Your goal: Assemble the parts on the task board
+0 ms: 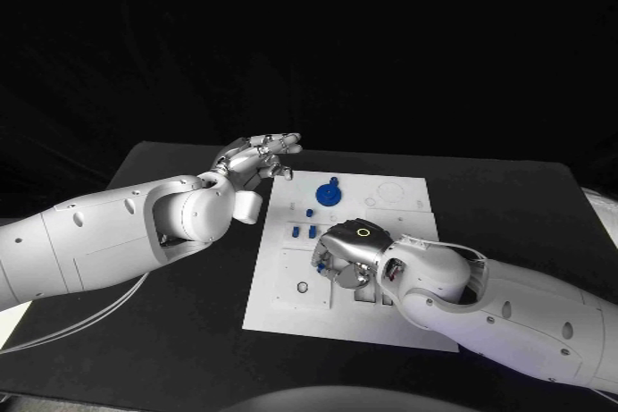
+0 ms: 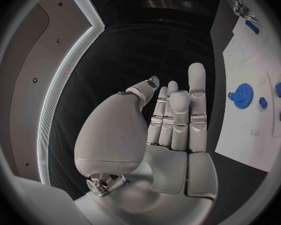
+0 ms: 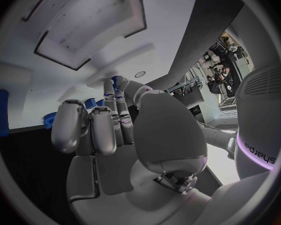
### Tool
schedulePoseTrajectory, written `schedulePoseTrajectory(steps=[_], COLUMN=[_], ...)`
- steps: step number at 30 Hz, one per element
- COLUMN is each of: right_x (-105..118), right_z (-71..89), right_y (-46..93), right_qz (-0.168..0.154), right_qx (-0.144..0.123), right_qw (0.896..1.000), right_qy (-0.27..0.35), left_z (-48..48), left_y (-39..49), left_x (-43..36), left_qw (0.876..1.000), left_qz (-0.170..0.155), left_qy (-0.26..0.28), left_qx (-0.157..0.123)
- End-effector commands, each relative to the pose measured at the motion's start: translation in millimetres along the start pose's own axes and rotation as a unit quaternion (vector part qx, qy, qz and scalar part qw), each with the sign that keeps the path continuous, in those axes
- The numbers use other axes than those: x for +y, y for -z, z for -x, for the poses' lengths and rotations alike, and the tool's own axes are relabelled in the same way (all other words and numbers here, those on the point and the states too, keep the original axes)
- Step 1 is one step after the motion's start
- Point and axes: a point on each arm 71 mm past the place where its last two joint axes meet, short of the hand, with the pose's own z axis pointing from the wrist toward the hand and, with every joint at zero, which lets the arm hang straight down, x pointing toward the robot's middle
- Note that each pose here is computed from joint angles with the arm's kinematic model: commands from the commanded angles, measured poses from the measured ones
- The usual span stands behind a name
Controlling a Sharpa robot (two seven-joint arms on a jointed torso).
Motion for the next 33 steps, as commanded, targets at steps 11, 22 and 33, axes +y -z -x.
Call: schedulePoseTrajectory(steps=[11,22,33], right_x=[-2,-21,-71], right_z=[4.0,32.9,61.7], right_y=[7.9,40.2,70.7], right_qz=[0.008,-0.017,-0.096], right_qx=[-0.028,-0.06,-0.043], right_qw=[1.0,0.998,0.994], right_qy=[-0.001,-0.002,0.027], left_z=[-1.2,1.7,1.4], left_y=[0.1,1.1,1.5], left_x=[-0.5,-1.1,-0.9], left_qw=[1.0,1.0,1.0], left_qz=[0.0,0.0,0.0], left_qy=[0.002,0.001,0.001], left_qx=[0.007,0.004,0.006])
